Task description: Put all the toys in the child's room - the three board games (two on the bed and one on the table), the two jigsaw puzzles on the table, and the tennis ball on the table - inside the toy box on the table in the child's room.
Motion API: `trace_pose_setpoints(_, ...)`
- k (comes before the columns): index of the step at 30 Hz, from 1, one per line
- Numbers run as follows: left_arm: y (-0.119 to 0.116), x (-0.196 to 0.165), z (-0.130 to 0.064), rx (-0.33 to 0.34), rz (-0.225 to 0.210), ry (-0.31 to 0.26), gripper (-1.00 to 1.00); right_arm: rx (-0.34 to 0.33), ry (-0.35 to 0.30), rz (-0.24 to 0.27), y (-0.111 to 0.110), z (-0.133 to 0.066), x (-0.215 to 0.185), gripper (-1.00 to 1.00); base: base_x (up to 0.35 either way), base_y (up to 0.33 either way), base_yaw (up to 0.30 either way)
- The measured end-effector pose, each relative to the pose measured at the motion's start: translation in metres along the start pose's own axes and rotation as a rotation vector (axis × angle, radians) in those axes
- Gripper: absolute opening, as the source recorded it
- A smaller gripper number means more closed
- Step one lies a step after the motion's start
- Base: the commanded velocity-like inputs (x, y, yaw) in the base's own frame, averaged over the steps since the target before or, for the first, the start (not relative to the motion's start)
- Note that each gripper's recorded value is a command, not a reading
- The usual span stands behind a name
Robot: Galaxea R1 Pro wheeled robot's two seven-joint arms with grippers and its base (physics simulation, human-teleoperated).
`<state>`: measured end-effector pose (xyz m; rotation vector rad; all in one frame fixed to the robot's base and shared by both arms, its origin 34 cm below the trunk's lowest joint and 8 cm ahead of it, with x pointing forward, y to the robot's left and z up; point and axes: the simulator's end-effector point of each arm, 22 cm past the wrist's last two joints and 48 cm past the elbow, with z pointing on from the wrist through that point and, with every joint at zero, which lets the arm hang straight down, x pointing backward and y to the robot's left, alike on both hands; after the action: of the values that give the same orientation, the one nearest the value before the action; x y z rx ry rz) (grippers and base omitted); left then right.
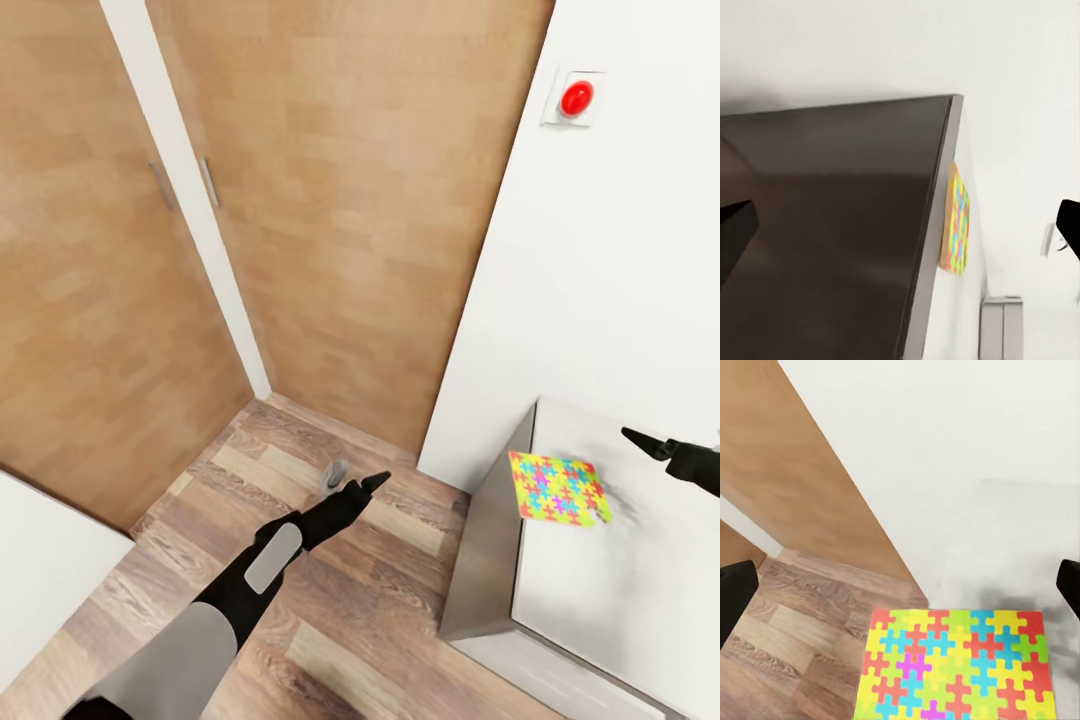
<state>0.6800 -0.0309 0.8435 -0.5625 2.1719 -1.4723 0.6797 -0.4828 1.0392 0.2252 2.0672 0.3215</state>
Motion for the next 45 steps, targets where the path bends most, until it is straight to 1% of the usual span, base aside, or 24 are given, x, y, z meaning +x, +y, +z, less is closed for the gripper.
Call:
trace_pose_setpoints(13, 0.0, 0.001, 0.0, 0.001, 0.003, 0.001, 1.0, 0.0, -0.005, -0.008, 0.002, -0.001, -0.003, 1.0, 0.077, 0.031, -0.012)
trace_pose_setpoints(20, 0.001, 0.0, 0.0, -0.001, 0.001, -0.001, 1.0, 0.0, -0.005, -0.009, 0.002, -0.001, -0.003, 1.0, 0.013, 0.006, -0.09)
trace_pose_setpoints(31, 0.01, -0.002, -0.002, -0.021, -0.01, 0.0, 1.0, -0.001, -0.005, -0.009, 0.002, -0.001, -0.003, 1.0, 0.004, 0.001, -0.207)
trace_pose_setpoints(45, 0.016, -0.001, -0.003, -0.032, -0.016, -0.001, 1.0, 0.001, -0.004, -0.009, 0.002, -0.001, -0.003, 1.0, 0.001, 0.0, -0.261)
